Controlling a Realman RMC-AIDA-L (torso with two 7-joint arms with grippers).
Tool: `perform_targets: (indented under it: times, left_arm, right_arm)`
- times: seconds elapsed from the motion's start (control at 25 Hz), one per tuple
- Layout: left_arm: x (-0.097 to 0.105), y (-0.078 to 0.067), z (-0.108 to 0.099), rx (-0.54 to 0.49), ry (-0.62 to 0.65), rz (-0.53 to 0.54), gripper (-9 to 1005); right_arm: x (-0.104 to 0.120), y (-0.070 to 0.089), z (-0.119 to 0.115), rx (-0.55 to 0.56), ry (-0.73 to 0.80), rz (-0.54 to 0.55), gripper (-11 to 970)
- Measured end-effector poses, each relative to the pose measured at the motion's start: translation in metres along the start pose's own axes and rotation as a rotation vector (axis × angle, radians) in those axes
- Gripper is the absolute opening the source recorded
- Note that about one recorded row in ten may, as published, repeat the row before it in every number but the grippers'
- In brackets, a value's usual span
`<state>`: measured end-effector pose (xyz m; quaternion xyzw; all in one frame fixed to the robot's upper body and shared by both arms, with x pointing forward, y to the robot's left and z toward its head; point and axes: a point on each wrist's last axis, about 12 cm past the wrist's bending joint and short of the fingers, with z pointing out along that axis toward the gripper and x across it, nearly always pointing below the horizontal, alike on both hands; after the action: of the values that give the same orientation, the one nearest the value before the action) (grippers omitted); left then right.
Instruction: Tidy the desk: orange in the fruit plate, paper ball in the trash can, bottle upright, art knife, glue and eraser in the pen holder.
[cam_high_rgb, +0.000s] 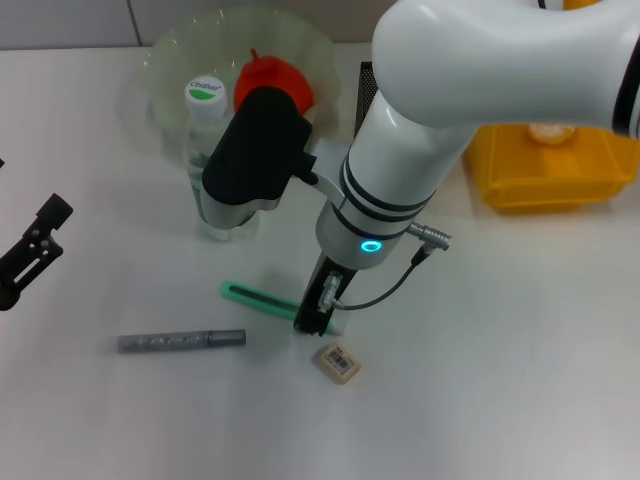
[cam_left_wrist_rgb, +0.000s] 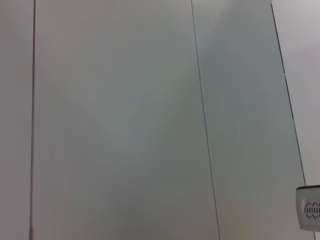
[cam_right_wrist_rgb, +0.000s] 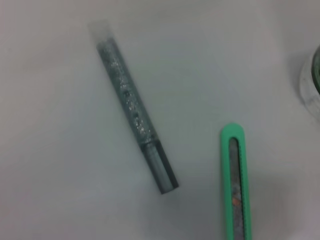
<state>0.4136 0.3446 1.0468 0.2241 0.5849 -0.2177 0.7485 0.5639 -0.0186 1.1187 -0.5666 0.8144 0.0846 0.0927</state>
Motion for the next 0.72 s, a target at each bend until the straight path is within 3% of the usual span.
perform_targets:
  times: [0.08, 0.28, 0.36, 0.44, 0.48, 0.72]
  left_arm:
    - [0.000, 0.000, -0.001, -0.001, 0.002, -0.001, 799]
    - [0.000, 0.000, -0.001, -0.002, 0.004, 0.001, 799]
    - [0.001, 0.000, -0.002, -0.004, 0.010, 0.026, 799]
    - [0.001, 0.000, -0.002, -0.004, 0.011, 0.036, 799]
    - [0.001, 0.000, -0.002, -0.002, 0.013, 0.060, 799]
    - [0.004, -0.004, 0.009, 0.032, 0.001, 0.262, 799]
  right_arm:
    - [0.000, 0.000, 0.000, -0.004, -0.003, 0.002, 382]
    - [-0.001, -0.001, -0.005, -0.031, -0.042, 0.041, 175]
    - [-0.001, -0.002, -0.010, -0.041, -0.063, 0.055, 170]
    - [-0.002, -0.005, -0.022, -0.057, -0.106, 0.083, 164]
    - [0.001, -0.012, -0.039, -0.069, -0.150, 0.124, 164]
    - [0.014, -0.034, -0.080, -0.168, -0.266, 0.294, 164]
